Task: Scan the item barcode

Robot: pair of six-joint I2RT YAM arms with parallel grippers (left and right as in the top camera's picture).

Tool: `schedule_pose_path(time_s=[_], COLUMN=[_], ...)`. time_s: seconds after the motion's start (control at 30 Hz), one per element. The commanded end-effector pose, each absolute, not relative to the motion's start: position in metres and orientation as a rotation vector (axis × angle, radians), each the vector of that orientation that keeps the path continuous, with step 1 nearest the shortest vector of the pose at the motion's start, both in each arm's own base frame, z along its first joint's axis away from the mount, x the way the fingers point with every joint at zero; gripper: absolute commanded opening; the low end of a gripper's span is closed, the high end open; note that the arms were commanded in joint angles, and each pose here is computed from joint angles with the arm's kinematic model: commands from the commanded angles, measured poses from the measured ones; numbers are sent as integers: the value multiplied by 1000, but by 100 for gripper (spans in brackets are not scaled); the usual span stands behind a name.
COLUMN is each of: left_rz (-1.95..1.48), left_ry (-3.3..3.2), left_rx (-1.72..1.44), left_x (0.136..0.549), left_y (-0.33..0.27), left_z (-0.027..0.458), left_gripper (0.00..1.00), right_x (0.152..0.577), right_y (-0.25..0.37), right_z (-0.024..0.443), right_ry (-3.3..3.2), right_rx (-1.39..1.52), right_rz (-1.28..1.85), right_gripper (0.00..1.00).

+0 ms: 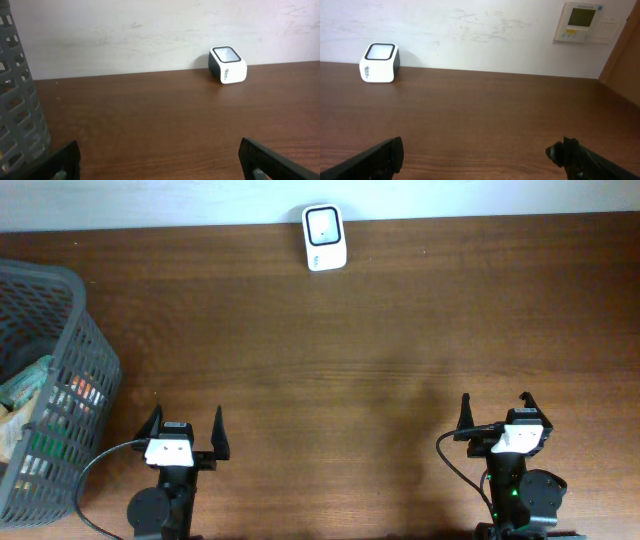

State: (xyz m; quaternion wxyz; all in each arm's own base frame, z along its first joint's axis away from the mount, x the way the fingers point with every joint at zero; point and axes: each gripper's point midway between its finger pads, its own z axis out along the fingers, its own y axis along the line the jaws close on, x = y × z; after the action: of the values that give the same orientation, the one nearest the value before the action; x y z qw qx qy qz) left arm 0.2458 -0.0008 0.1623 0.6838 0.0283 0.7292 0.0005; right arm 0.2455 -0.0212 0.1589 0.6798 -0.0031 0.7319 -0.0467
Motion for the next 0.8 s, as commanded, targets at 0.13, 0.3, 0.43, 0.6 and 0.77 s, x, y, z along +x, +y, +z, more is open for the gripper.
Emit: schedule_pose_path(time_s=[0.13, 0.3, 0.43, 0.6, 0.77], left_rz=[3, 3, 3, 3, 6], left_ry=[1636, 1636, 1636, 1636, 1621], left_rx=[46, 46, 47, 46, 47], left_x=[246, 246, 246, 246, 246], left_y=[2, 2, 2, 2, 2], left_z=[160, 160, 160, 160, 163], left_gripper=[99, 99, 99, 99, 99], right_x=[245, 245, 245, 245, 245], right_y=[-20, -20, -20, -20, -20], right_z=[158, 158, 158, 158, 158], right_ry=[1642, 1641, 1642, 1641, 1641], right_rx=[-2, -2, -2, -2, -2], right_rz=[-97, -97, -97, -97, -97], right_gripper=[98, 98, 98, 98, 99])
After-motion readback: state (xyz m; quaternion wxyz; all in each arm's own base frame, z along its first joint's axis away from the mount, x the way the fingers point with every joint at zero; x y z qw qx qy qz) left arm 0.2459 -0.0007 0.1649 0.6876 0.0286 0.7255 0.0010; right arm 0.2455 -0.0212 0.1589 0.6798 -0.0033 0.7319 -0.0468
